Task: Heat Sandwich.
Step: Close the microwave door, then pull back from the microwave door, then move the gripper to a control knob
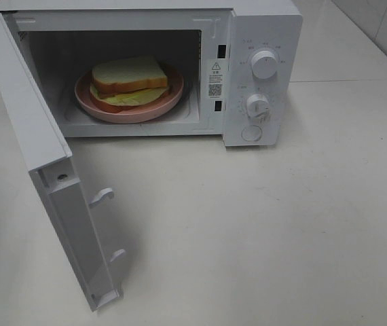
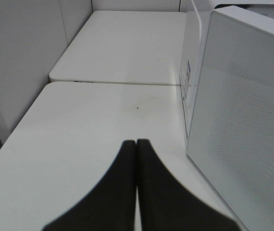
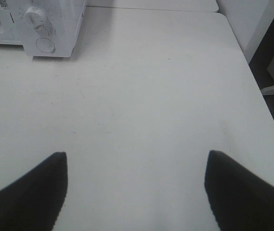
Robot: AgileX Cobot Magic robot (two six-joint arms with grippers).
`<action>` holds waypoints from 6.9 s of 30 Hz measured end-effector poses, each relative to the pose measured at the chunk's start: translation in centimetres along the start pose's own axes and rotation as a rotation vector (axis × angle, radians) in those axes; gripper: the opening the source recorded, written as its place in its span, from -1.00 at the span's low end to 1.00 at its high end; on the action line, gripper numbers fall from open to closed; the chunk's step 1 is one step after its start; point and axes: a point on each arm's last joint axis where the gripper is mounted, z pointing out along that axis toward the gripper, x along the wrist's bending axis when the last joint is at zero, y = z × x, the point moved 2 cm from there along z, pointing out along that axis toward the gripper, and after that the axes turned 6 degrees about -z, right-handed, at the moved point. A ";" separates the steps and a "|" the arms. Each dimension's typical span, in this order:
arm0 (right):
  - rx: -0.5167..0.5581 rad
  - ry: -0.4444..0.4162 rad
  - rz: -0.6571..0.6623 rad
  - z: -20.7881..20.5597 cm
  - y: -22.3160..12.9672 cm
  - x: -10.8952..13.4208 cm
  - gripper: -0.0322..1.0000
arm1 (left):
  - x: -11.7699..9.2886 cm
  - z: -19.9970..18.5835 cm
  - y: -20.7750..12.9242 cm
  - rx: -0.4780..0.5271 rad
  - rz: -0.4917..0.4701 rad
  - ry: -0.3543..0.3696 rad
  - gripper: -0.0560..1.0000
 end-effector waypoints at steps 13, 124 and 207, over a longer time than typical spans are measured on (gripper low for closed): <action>0.000 0.000 0.000 0.0 0.0 0.0 0.53 | -1.5 4.2 -1.8 -0.036 0.155 -0.153 -0.89; 0.000 0.000 0.000 0.0 0.0 0.0 0.53 | -30.8 17.4 -5.0 0.059 0.080 -0.493 -0.89; 0.000 0.000 0.000 0.0 0.0 0.0 0.53 | -2.1 7.4 5.0 1.093 -0.035 -0.092 0.93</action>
